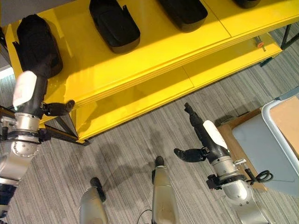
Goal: Move parts from the plastic box to the shelf.
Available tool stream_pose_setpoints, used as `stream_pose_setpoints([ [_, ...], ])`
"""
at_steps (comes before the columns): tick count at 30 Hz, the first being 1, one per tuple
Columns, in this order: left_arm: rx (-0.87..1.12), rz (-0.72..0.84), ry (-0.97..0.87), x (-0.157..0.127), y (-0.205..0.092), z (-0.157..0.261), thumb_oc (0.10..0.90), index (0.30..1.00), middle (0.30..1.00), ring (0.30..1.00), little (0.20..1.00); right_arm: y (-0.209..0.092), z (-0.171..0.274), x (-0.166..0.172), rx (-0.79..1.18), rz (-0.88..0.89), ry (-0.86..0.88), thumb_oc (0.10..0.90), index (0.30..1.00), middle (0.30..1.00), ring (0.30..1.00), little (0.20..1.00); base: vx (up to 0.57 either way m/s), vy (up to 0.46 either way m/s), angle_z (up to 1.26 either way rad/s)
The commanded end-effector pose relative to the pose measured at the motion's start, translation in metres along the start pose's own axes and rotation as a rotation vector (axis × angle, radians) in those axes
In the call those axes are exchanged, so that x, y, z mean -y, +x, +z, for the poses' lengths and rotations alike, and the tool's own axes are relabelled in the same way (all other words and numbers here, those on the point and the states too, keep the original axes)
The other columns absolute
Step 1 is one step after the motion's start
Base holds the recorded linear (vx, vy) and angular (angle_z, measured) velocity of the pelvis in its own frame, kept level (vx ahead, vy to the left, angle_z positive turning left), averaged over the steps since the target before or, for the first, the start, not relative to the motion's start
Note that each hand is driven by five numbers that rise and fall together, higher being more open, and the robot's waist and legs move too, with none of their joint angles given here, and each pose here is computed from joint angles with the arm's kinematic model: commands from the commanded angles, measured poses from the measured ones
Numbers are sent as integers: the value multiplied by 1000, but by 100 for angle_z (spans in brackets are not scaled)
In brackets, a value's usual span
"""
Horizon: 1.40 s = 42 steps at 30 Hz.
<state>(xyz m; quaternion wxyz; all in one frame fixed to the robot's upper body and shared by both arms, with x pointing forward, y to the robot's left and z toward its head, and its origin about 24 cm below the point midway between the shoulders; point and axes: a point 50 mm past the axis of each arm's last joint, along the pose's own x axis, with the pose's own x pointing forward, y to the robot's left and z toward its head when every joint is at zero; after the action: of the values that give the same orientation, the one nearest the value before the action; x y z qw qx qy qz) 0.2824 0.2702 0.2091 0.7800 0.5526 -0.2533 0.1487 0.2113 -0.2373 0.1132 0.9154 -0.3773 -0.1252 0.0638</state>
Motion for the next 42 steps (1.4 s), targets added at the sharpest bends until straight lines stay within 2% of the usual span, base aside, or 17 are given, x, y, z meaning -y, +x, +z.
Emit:
stream_pose_setpoints([
  [1,225,262,126,-57,20,28,900,1000,1000,1000,1000,5,40,28,238,-146,-23,900,1000,1000,1000,1000,0,0,0],
  [6,316,299,164,-79,31,43,900,1000,1000,1000,1000,2,39,30,224,-155,-33,900,1000,1000,1000,1000,0,0,0],
  [11,328,232,134,-82,35,43,900,1000,1000,1000,1000,-1,37,31,208,-156,-30,900,1000,1000,1000,1000,0,0,0],
  [20,214,33,49,-67,46,20,900,1000,1000,1000,1000,-4,32,30,180,-144,-4,900,1000,1000,1000,1000,0,0,0],
  [25,29,-65,-33,-57,57,-14,900,1000,1000,1000,1000,-11,26,22,138,-114,48,900,1000,1000,1000,1000,0,0,0],
  [30,-164,-52,-30,-51,56,-52,900,1000,1000,1000,1000,-13,23,17,123,-96,70,900,1000,1000,1000,1000,0,0,0],
  [38,-267,58,-55,-51,52,-67,900,1000,1000,1000,1000,-9,25,21,139,-103,47,900,1000,1000,1000,1000,0,0,0],
  [42,-301,63,-44,-50,53,-73,900,1000,1000,1000,1000,-7,25,22,146,-100,30,900,1000,1000,1000,1000,0,0,0],
])
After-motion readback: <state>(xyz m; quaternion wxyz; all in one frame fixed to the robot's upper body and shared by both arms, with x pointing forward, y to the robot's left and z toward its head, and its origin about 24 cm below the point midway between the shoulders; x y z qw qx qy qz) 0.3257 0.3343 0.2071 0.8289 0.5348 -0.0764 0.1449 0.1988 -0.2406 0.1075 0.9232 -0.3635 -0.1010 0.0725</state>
